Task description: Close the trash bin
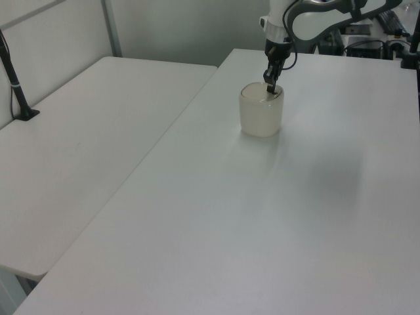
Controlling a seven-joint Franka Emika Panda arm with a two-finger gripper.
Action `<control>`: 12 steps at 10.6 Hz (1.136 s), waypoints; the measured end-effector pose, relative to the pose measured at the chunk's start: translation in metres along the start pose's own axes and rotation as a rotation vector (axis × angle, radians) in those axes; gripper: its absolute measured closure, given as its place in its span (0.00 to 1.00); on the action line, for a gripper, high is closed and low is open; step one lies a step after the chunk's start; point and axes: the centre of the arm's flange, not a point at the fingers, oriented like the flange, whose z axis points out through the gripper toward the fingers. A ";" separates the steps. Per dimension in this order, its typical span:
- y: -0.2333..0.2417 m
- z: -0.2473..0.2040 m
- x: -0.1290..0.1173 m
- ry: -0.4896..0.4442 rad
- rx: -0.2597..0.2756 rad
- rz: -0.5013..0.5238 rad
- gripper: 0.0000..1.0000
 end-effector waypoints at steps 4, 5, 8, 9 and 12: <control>-0.002 0.003 0.000 -0.005 0.000 -0.004 0.99; -0.002 0.003 0.000 -0.005 0.000 -0.004 0.99; -0.003 -0.001 0.001 -0.005 0.001 -0.005 0.99; -0.005 -0.009 0.000 -0.018 0.002 -0.008 0.99; -0.029 -0.080 -0.014 -0.069 0.005 -0.044 0.99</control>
